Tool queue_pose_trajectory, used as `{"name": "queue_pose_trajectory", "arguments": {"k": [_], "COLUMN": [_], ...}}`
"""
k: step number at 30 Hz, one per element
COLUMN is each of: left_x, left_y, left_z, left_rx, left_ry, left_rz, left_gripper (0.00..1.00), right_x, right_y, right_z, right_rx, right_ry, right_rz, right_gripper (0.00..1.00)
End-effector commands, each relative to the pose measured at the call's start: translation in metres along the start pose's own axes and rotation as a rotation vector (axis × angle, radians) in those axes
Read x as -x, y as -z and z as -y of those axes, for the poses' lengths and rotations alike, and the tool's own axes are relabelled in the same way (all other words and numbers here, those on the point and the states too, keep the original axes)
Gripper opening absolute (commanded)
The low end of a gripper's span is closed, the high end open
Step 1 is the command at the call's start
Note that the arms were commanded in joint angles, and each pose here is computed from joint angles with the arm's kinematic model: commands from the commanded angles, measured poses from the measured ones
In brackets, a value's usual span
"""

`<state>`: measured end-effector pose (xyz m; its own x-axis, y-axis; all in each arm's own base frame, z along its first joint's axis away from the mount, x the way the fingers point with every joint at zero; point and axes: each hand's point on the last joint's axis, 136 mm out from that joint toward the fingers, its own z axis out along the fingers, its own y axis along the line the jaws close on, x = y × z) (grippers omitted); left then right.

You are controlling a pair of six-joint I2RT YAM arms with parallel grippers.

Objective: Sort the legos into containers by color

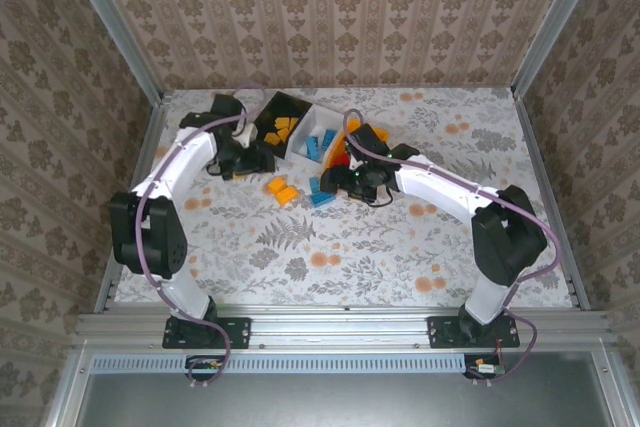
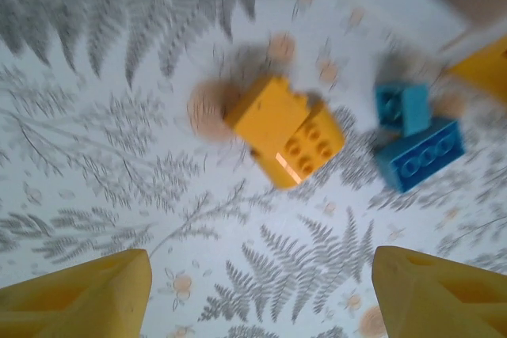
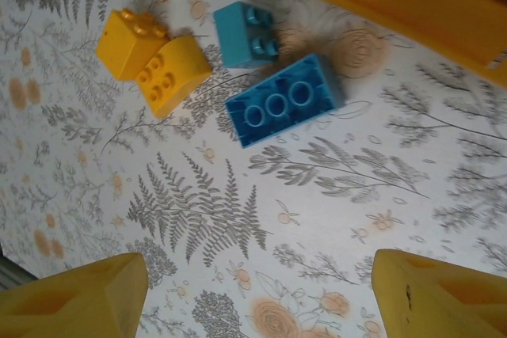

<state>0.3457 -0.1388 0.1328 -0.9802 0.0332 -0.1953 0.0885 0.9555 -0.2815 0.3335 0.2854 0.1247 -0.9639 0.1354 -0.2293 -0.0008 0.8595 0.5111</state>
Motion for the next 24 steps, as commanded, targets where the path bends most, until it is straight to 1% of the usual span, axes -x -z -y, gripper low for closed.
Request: {"name": "queue_pose_trajectory", "arguments": {"k": [1, 6, 9, 11, 18, 24], "left_x": [-0.008, 0.004, 0.012, 0.017, 0.03, 0.028], "left_y": [-0.019, -0.044, -0.058, -0.067, -0.078, -0.093], "left_z": [0.003, 0.024, 0.03, 0.031, 0.025, 0.021], "left_rx": [0.048, 0.038, 0.056, 0.082, 0.135, 0.149], "left_ry": [-0.032, 0.043, 0.028, 0.008, -0.02, -0.054], "left_rz": [-0.031, -0.057, -0.082, -0.109, -0.136, -0.178], "left_gripper": [0.75, 0.82, 0.83, 0.83, 0.82, 0.77], "right_x": [-0.006, -0.007, -0.008, -0.009, -0.015, -0.019], "right_y": [0.002, 0.01, 0.017, 0.022, 0.035, 0.043], "right_z": [-0.013, -0.011, -0.008, -0.005, 0.013, 0.022], "right_rx": [0.026, 0.016, 0.006, -0.002, -0.034, -0.052], "right_ry": [0.047, 0.068, 0.082, 0.091, 0.085, 0.073], "right_rz": [-0.048, -0.033, -0.021, -0.013, 0.005, 0.018], "right_gripper": [0.76, 0.76, 0.77, 0.77, 0.77, 0.77]}}
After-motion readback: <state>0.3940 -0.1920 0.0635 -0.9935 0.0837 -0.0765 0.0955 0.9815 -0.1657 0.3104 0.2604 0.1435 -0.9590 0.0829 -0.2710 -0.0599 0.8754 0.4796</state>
